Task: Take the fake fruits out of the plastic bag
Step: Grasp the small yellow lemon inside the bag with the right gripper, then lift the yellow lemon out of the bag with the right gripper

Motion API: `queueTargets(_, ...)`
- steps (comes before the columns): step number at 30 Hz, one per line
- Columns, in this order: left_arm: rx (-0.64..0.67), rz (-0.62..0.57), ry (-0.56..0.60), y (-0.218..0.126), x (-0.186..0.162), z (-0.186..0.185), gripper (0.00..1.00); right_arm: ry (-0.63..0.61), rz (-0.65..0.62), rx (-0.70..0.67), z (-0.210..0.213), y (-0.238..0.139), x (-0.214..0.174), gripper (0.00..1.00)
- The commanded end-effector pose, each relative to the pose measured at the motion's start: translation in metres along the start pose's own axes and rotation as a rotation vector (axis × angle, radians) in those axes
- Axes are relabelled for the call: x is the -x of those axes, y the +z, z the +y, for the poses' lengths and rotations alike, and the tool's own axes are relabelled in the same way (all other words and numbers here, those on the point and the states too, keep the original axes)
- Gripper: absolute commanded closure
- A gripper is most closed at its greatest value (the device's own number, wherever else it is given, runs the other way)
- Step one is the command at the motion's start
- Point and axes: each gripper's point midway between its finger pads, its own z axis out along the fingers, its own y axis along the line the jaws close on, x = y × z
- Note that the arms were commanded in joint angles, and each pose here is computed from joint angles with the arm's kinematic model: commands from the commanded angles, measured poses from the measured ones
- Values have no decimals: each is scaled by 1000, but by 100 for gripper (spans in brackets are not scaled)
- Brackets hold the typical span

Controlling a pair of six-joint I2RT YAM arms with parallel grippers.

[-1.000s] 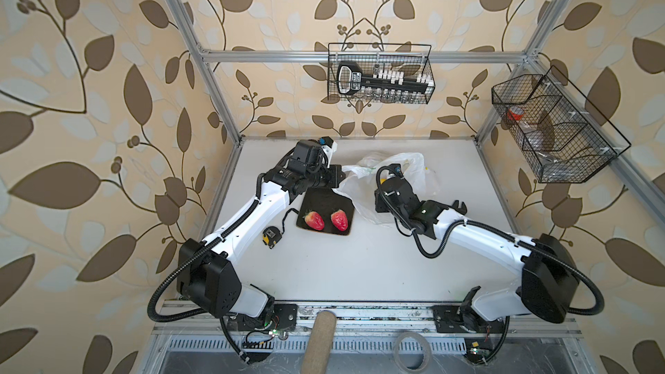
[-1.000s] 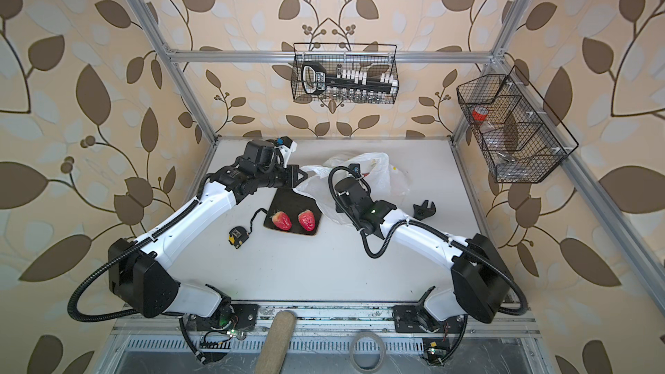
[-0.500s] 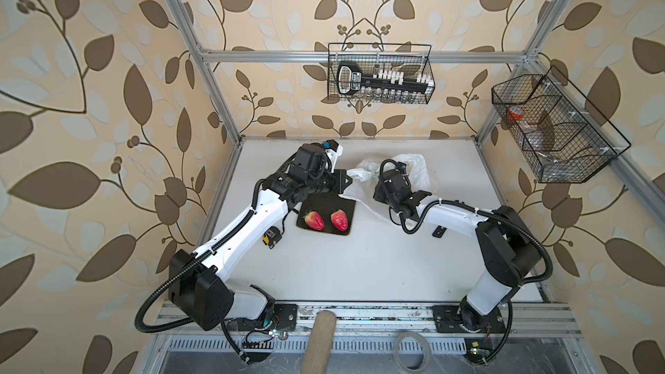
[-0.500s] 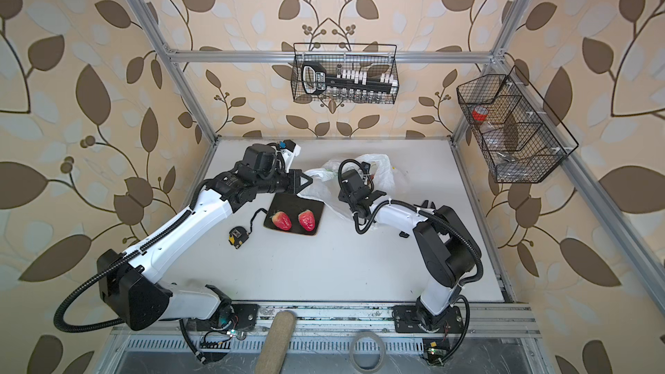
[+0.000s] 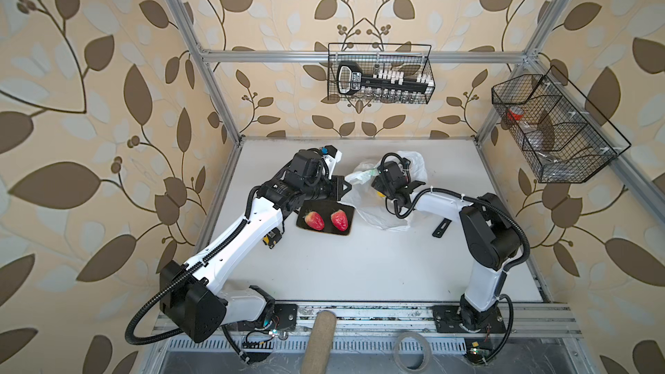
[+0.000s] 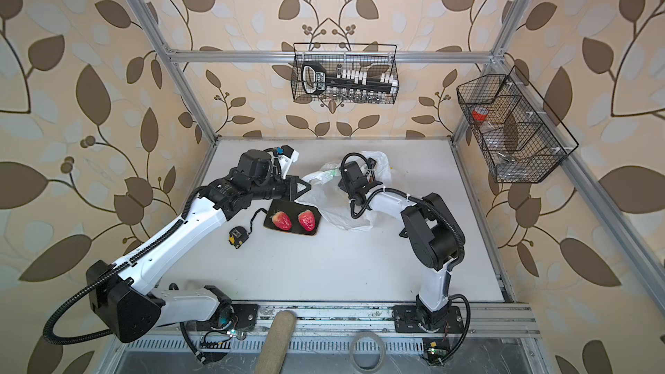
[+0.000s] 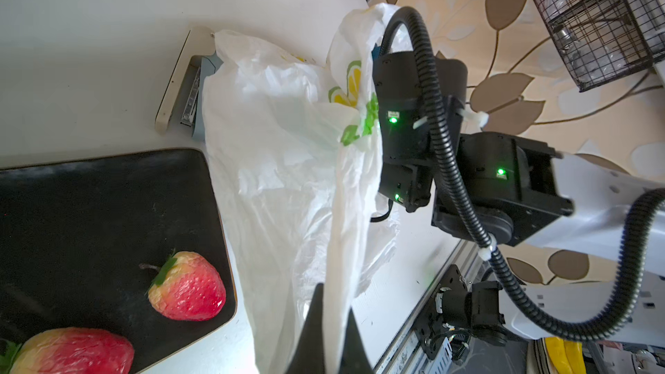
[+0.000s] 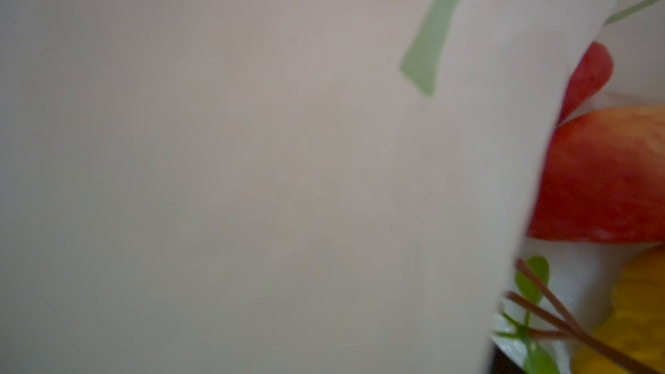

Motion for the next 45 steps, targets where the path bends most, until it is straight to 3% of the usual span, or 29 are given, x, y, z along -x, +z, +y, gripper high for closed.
queueTargets(1, -56, -21, 31, -12, 2, -17, 100, 51, 6, -86, -12, 11, -2, 27)
queueTargets(10, -51, -20, 37, -14, 0, -16, 100, 43, 39, -189, -25, 32, -13, 26)
queueTargets(17, -39, -19, 41, -15, -2, -14, 100, 17, 75, -194, -26, 36, -21, 28)
queueTargets(25, -16, -21, 48, -11, 1, -10, 100, -8, 80, -179, -23, 29, -20, 41)
queueTargets(36, 66, -98, 19, -7, 17, 6, 100, -53, 58, -65, -8, -17, -10, 54)
queueTargets(45, 75, -116, 5, 20, 41, 12, 100, -146, 14, 76, 4, -72, -20, 56)
